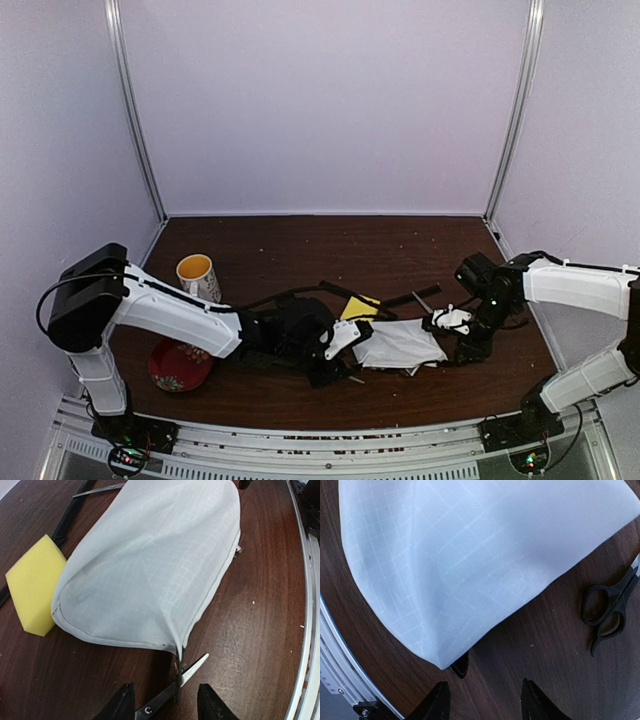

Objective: Sort the hair-cutting tools
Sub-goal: Pick up the kit bag from the center of the board.

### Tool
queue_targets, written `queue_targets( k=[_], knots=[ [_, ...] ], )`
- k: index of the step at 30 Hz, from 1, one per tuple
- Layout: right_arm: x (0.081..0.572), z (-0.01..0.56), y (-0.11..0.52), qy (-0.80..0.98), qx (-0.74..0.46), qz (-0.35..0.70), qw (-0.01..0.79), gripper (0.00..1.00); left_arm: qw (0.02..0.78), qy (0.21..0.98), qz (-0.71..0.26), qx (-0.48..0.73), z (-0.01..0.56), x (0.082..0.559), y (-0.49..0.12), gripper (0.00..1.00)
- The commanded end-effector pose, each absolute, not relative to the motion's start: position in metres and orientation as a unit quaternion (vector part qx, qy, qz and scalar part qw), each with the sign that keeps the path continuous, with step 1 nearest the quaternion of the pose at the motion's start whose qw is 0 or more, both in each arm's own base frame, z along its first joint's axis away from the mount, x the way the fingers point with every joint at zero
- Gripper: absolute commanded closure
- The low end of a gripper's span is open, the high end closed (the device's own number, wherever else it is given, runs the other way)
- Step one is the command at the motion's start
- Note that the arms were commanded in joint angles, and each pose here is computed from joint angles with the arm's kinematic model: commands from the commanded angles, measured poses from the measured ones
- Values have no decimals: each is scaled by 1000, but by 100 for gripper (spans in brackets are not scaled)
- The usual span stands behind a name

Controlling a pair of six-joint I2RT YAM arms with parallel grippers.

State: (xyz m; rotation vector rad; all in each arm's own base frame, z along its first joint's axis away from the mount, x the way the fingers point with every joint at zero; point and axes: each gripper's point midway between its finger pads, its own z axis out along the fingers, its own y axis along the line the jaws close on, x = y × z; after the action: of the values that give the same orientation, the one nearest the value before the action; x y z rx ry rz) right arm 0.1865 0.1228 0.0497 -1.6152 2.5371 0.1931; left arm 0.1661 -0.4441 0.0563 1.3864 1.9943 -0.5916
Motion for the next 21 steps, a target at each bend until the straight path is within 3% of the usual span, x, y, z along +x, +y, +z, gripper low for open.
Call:
queue_targets(
  k=[1, 5, 10, 16, 21],
  knots=[
    [185, 46, 125, 830, -548, 74, 66, 50, 313, 747, -272, 519, 64, 169, -464, 54],
    [182, 41, 130, 827, -551, 92, 55, 51, 310, 752, -268, 516, 59, 175, -466, 58],
    [184, 37, 134, 826, -553, 102, 39, 61, 300, 750, -270, 523, 54, 178, -468, 72],
    [171, 43, 137, 815, -565, 130, 21, 93, 282, 746, -278, 535, 52, 174, -470, 100],
    [156, 71, 129, 795, -591, 133, -3, 98, 261, 747, -306, 530, 84, 168, -467, 100]
  ],
)
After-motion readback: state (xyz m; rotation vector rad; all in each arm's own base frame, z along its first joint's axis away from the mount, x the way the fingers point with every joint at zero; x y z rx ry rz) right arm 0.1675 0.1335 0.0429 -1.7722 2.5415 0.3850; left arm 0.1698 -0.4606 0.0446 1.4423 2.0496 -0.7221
